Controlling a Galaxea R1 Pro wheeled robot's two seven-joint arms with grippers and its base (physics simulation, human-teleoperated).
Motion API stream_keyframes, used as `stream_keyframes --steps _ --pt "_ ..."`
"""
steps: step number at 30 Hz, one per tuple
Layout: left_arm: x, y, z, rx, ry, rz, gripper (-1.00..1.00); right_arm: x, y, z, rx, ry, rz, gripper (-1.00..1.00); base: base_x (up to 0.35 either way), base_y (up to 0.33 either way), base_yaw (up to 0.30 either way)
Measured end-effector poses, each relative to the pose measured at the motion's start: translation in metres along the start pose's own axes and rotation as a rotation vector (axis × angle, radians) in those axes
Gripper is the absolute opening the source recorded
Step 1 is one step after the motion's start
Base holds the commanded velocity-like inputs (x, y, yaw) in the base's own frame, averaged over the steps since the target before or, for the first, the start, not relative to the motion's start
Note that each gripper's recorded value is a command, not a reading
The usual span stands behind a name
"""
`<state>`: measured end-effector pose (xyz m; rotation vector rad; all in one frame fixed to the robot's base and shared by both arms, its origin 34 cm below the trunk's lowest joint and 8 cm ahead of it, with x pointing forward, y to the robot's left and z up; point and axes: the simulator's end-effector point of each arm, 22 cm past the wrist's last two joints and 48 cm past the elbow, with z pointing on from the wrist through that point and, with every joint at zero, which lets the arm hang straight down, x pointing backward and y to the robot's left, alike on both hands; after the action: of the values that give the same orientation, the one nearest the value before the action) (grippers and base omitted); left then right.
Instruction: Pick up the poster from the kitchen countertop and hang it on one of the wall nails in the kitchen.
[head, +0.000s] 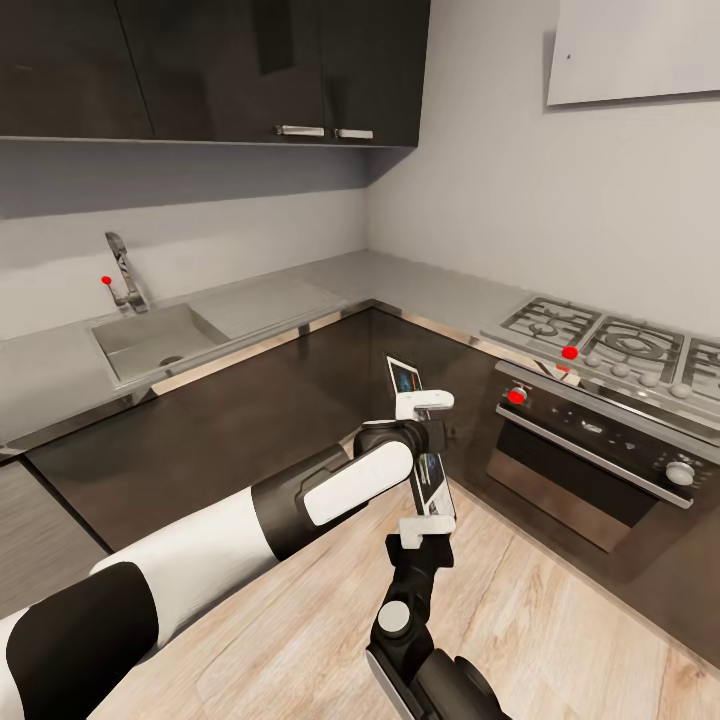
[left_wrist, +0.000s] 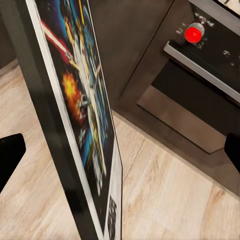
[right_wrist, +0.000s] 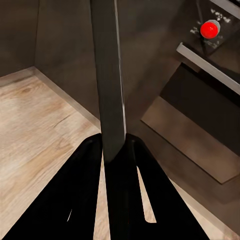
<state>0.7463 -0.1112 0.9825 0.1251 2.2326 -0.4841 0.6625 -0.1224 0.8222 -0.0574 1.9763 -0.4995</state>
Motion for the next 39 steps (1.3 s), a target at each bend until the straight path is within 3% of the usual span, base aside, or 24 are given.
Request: stream_keyframes --steps 19,22,23,29,33,36,39 --pt "-0.001 -0.002 -0.001 0.005 -0.002 0.0 1.0 0.023 -0.014 0.029 0.046 0.065 -0.036 -1.0 0.0 0.0 0.0" --pt "0.001 -0.016 -0.009 0.045 -0.006 -0.003 1.0 0.029 -0.008 0.033 0.018 0.071 0.004 -1.0 0.0 0.0 0.0" --pt "0.01 -0.021 -0.016 0.075 0.0 -0.01 1.0 0.031 0.001 0.035 -0.027 0.071 0.027 -1.0 0.0 0.0 0.0" --pt "0.011 0.02 -0.042 0.102 -0.04 -0.002 1.0 0.049 -0.01 0.051 -0.043 0.115 0.072 -1.0 0.0 0.0 0.0" --pt "0.033 0.037 -0.049 0.129 -0.02 -0.017 1.0 0.05 -0.012 0.054 -0.039 0.106 0.093 -1.0 0.0 0.0 0.0" --pt "0.045 0.061 -0.051 0.246 -0.05 -0.09 1.0 0.052 -0.009 0.061 -0.11 0.074 0.1 -1.0 0.0 0.0 0.0" --pt "0.046 0.088 -0.061 0.371 -0.108 -0.126 1.0 0.059 -0.017 0.074 -0.184 0.05 0.095 -1.0 0.0 0.0 0.0"
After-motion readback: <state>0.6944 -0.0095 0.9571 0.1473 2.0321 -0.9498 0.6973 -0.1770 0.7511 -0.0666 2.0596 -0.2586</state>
